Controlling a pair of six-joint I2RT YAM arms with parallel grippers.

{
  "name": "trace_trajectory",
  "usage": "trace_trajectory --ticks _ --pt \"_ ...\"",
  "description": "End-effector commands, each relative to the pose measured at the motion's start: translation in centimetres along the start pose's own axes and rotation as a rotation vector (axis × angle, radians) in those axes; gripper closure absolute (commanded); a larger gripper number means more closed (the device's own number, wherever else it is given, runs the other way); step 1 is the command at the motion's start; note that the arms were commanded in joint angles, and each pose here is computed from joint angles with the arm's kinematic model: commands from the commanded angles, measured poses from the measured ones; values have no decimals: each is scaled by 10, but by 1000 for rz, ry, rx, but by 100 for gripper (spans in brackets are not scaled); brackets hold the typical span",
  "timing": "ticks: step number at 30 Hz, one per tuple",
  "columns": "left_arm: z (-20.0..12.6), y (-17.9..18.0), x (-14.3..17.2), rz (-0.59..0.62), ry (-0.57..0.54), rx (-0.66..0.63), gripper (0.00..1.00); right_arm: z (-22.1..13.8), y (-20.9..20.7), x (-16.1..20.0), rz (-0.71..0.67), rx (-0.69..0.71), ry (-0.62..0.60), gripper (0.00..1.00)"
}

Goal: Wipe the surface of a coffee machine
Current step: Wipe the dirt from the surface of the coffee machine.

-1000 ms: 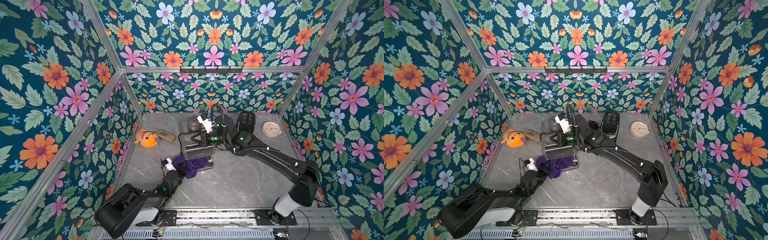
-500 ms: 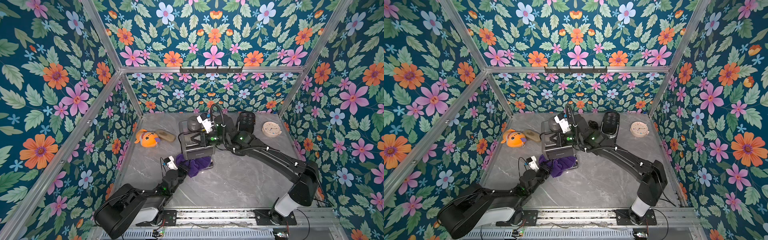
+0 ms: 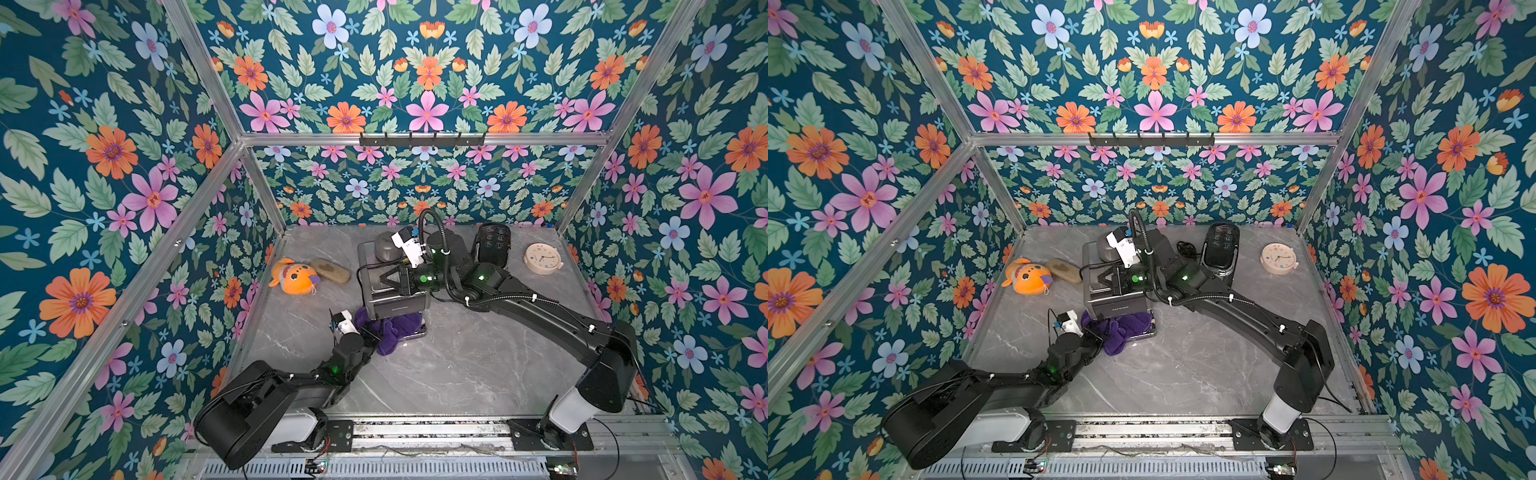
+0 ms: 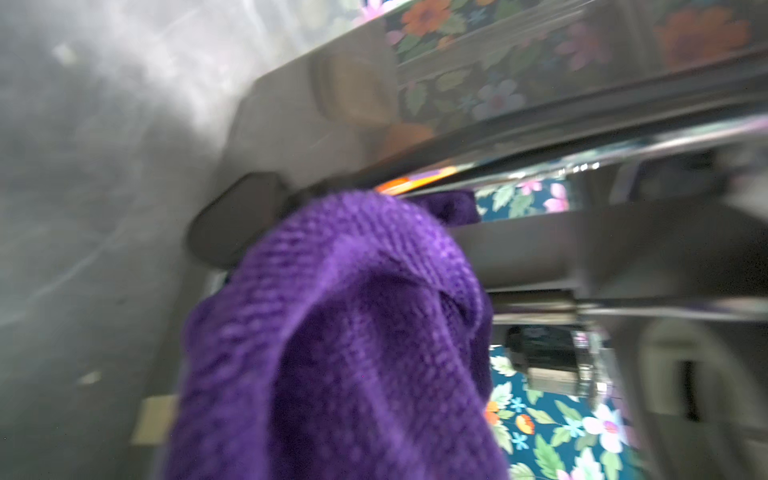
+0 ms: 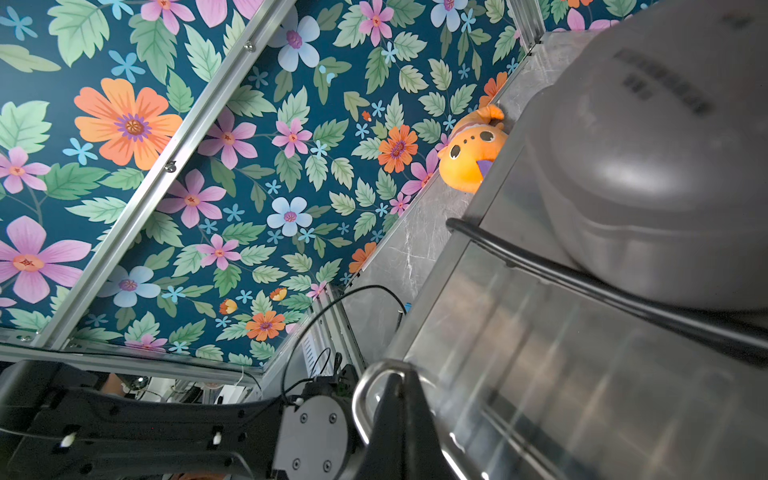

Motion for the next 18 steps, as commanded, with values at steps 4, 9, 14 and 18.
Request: trace_trajectory --ticks 4,9,14,18 --pt "-4 20 12 -40 16 -60 100 3 -33 68 147 153 276 100" --pt "1 -1 32 -32 56 -18 100 3 -33 66 148 148 267 100" --pt "3 -10 40 -52 58 1 100 5 -31 66 149 139 265 100" --pt "8 -13 48 -61 66 1 100 4 -32 69 150 143 271 100"
Point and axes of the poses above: each gripper's point midway between its finger pads, its own z axis out along the fingers, its own y axis along the line the jaws close on, x = y × z, the point moved 4 cm from there along -z, back along the fingers, and after that the axes turned 10 degrees about -z, right-handed, at the moved point
